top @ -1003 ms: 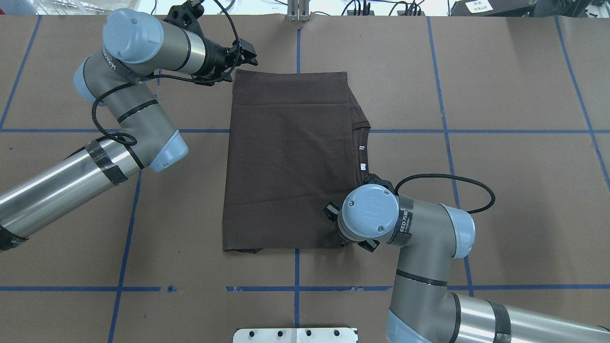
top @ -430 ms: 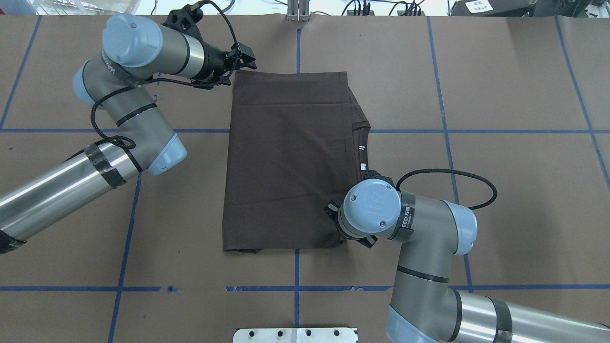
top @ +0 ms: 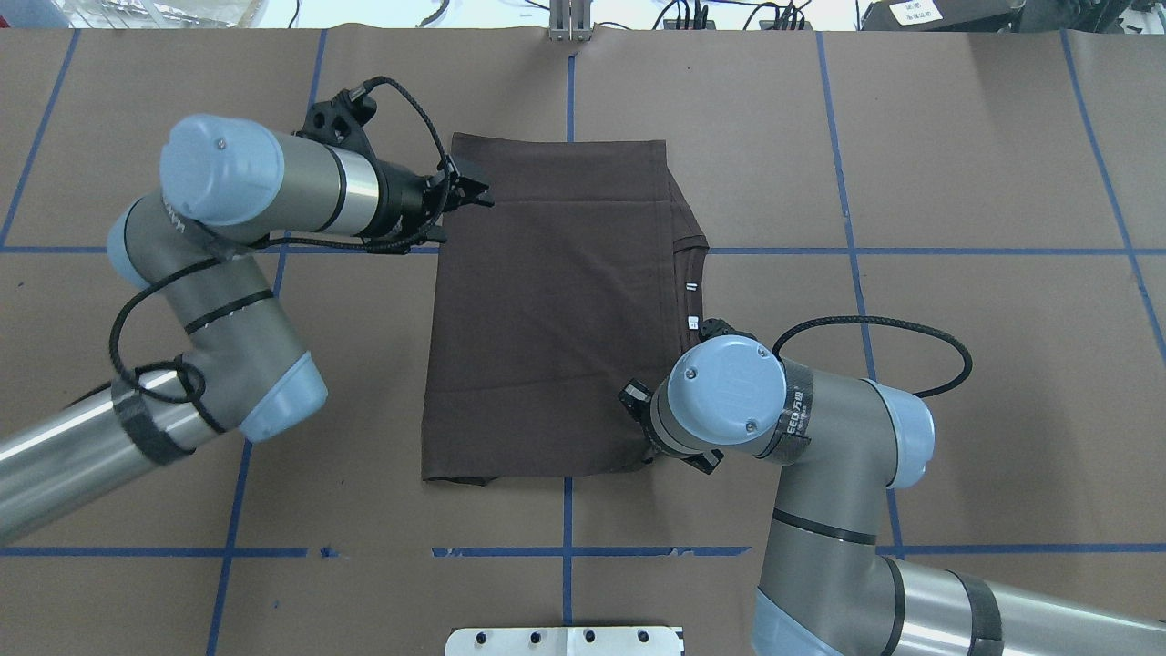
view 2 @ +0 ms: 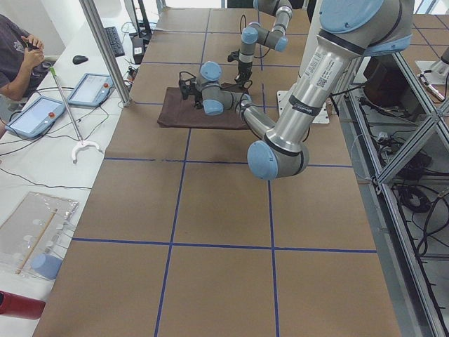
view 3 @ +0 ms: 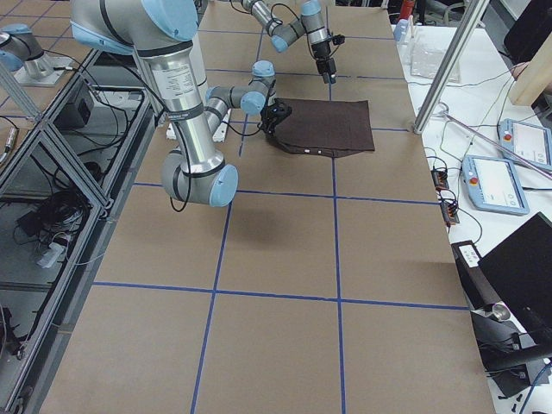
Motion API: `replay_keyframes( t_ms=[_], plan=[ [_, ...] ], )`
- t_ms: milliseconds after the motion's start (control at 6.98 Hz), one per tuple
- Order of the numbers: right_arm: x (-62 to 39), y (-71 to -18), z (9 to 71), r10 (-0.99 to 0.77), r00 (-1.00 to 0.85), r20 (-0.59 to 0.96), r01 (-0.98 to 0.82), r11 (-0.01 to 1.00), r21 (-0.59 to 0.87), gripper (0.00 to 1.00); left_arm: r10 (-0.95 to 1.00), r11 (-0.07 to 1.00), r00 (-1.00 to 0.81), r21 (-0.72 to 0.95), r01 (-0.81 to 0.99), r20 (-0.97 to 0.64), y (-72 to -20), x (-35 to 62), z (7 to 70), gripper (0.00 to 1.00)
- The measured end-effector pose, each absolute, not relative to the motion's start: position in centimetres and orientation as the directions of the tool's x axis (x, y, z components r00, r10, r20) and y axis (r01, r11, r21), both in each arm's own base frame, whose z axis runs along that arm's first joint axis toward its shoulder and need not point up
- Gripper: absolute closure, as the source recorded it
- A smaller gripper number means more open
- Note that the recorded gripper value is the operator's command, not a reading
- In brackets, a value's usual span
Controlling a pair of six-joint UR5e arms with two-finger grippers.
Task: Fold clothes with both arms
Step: 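Move the left gripper down to the shirt's near corner beside the right gripper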
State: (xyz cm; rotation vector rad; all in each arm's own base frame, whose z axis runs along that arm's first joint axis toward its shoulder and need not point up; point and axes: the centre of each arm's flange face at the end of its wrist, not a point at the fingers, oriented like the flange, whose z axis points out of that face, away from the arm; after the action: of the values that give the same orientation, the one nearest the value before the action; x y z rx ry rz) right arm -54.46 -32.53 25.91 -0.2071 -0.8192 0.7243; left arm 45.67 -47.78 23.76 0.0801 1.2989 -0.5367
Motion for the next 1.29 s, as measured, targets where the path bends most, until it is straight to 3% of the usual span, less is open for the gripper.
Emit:
replay_keyframes(
  t_ms=[287,717,1146,1290],
  plan=[
    [-54.0,-32.4,25.6,0.661,0.455,0.597,-0.505,0.744,-0.438,1.0,-0.415,0.862,0.272,-0.279,0.424,-0.868,-36.9,48.1,25.2,0.24],
    [-54.0,-32.3,25.7,0.66,0.457,0.596,-0.504,0.744,-0.438,1.0,-0.431,0.87,0.384,-0.264,0.416,-0.817,-30.7,50.6,29.8,0.25],
    [-54.0,-32.3,25.6,0.66,0.456,0.597,-0.502,0.745,-0.439,1.0,-0.427,0.882,0.424,-0.265,0.389,-0.799,-28.3,52.4,31.1,0.41],
    [-53.9,-32.3,25.5,0.66,0.455,0.598,-0.502,0.745,-0.44,1.0,-0.425,0.886,0.436,-0.264,0.382,-0.793,-27.7,52.9,31.5,0.53]
  ],
)
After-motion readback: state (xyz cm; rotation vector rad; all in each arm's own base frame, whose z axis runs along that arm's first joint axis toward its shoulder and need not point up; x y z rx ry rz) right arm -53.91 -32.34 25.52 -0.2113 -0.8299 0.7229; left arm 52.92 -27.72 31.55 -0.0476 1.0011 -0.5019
